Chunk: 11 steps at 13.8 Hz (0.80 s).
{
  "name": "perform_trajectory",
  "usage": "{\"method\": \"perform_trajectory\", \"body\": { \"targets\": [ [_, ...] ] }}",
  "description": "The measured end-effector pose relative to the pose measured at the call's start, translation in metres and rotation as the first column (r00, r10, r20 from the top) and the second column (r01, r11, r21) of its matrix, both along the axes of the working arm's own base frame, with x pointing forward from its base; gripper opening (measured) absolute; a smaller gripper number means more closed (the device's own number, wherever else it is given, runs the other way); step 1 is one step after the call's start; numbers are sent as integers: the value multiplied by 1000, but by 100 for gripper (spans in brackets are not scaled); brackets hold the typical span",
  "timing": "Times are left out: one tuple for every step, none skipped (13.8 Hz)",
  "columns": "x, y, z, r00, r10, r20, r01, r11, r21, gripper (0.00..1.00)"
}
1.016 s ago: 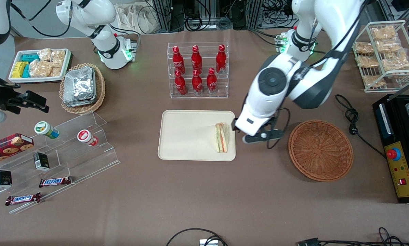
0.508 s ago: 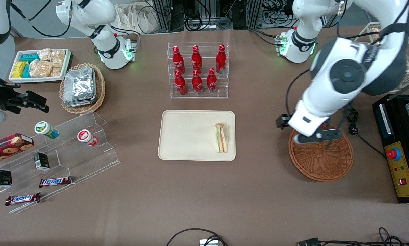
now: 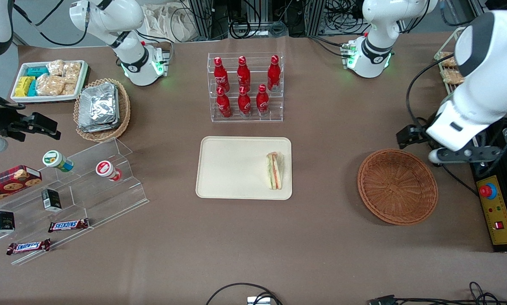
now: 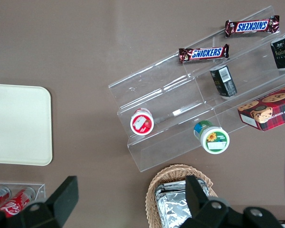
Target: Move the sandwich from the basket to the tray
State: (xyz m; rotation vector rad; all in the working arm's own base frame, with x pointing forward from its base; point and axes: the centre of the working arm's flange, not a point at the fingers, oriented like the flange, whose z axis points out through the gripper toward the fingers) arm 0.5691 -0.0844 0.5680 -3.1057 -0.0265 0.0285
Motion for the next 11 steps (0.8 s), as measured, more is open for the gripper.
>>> {"method": "perform_trajectory", "body": {
  "targets": [
    [-4, 7, 5, 1000, 11, 12, -11, 1000, 2, 100],
    [-5, 12, 10, 999, 19, 29, -19, 1000, 1, 100],
    [-5, 17, 12, 999, 26, 42, -26, 1000, -1, 100],
    [-3, 20, 11, 998, 26, 52, -26, 1000, -2, 100],
    [-2, 23, 10, 998, 21, 58, -21, 1000, -3, 100],
    [-1, 28, 9, 998, 21, 59, -21, 1000, -3, 100],
    [0, 34, 9, 998, 23, 59, -23, 1000, -3, 100],
    [0, 39, 9, 998, 20, 58, -20, 1000, -2, 100],
    [0, 42, 9, 998, 13, 57, -13, 1000, -2, 100],
    [-1, 43, 9, 999, 8, 53, -8, 1000, -1, 100],
    [-2, 43, 10, 999, 5, 45, -5, 1000, 0, 100]
  ]
}}
